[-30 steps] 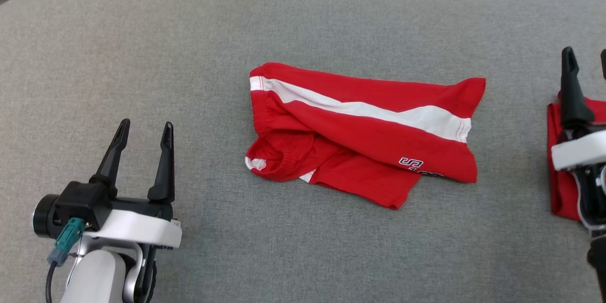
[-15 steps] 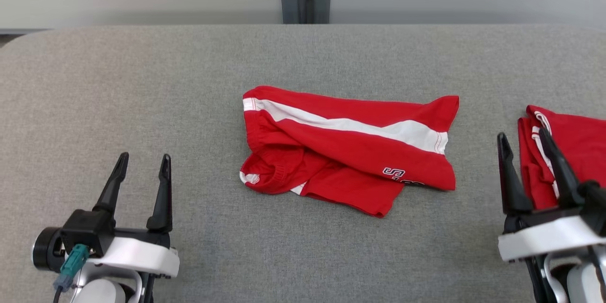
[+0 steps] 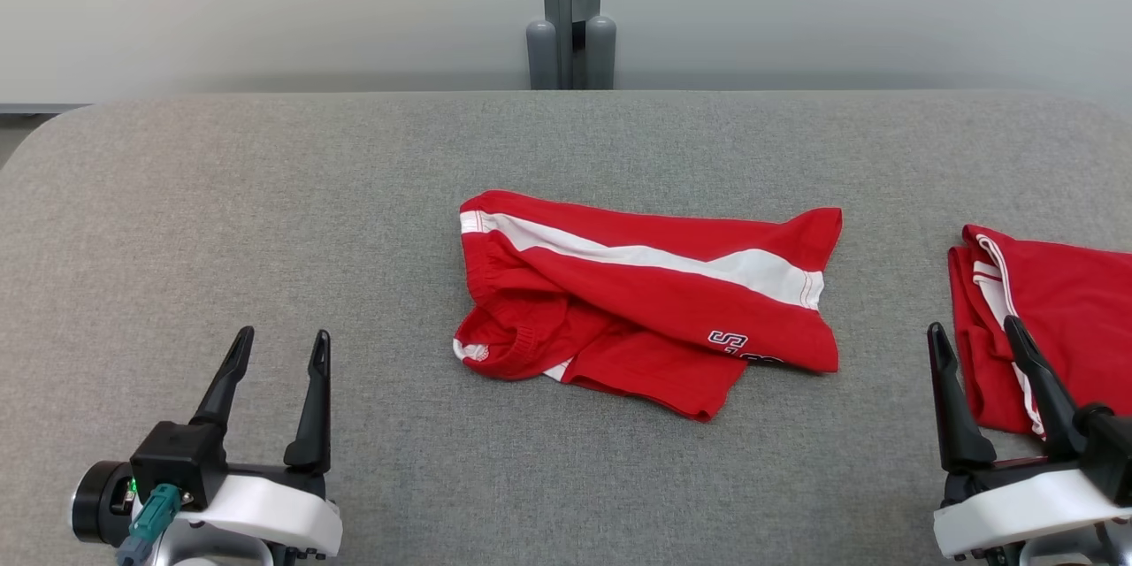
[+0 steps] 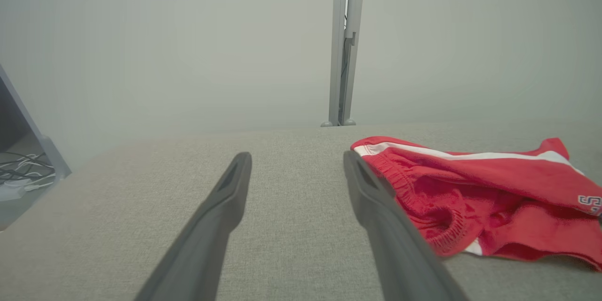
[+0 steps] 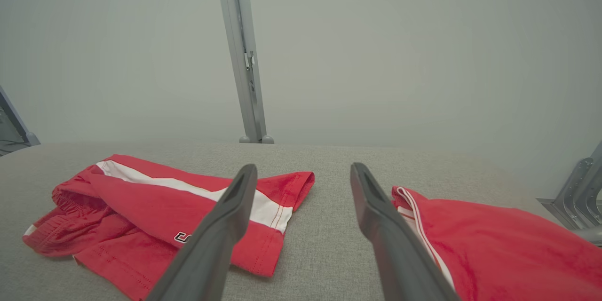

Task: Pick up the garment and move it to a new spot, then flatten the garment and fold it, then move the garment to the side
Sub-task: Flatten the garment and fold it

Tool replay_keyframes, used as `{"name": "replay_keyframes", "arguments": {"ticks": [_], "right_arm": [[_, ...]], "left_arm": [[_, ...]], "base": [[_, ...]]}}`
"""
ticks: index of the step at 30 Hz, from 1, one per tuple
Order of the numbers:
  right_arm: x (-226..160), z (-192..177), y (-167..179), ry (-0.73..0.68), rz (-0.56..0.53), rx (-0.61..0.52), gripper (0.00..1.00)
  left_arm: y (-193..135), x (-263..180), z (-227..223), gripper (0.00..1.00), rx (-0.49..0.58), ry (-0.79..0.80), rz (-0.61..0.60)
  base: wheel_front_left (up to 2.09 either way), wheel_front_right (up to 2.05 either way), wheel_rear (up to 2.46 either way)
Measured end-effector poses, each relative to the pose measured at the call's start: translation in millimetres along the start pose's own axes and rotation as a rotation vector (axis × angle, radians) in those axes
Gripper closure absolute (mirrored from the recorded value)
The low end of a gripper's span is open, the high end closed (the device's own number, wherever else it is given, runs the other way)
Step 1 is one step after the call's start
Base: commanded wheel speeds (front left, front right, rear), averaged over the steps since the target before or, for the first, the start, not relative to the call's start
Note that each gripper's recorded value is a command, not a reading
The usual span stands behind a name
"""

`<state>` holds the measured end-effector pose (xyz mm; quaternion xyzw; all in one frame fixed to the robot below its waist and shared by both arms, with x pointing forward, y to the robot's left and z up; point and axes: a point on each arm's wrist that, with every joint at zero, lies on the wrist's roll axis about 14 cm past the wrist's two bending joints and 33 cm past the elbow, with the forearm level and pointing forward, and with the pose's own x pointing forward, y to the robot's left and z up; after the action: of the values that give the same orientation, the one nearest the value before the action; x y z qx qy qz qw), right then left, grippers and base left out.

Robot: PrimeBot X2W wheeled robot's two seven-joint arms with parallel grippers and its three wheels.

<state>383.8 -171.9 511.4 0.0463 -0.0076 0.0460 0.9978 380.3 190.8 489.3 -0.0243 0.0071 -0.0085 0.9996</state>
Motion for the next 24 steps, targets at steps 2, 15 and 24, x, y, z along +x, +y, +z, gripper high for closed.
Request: {"name": "replay_keyframes", "arguments": {"ticks": [2, 15, 24], "right_arm": [[0, 1, -1, 0.001, -0.004, -0.001, 0.00], [-1, 1, -5, 0.007, -0.017, -0.001, 0.00], [-3, -1, -15, 0.008, -0.049, 0.009, 0.00]], "left_arm": [[0, -1, -2, 0.00, 0.001, 0.011, -0.002], [-9, 4, 1, 0.00, 0.009, 0.008, -0.033], [-67, 37, -3, 0.00, -0.034, 0.059, -0.257]], "base": [[0.00, 0.00, 0.00], [0.00, 0.00, 0.00], [0.00, 0.00, 0.00]]}}
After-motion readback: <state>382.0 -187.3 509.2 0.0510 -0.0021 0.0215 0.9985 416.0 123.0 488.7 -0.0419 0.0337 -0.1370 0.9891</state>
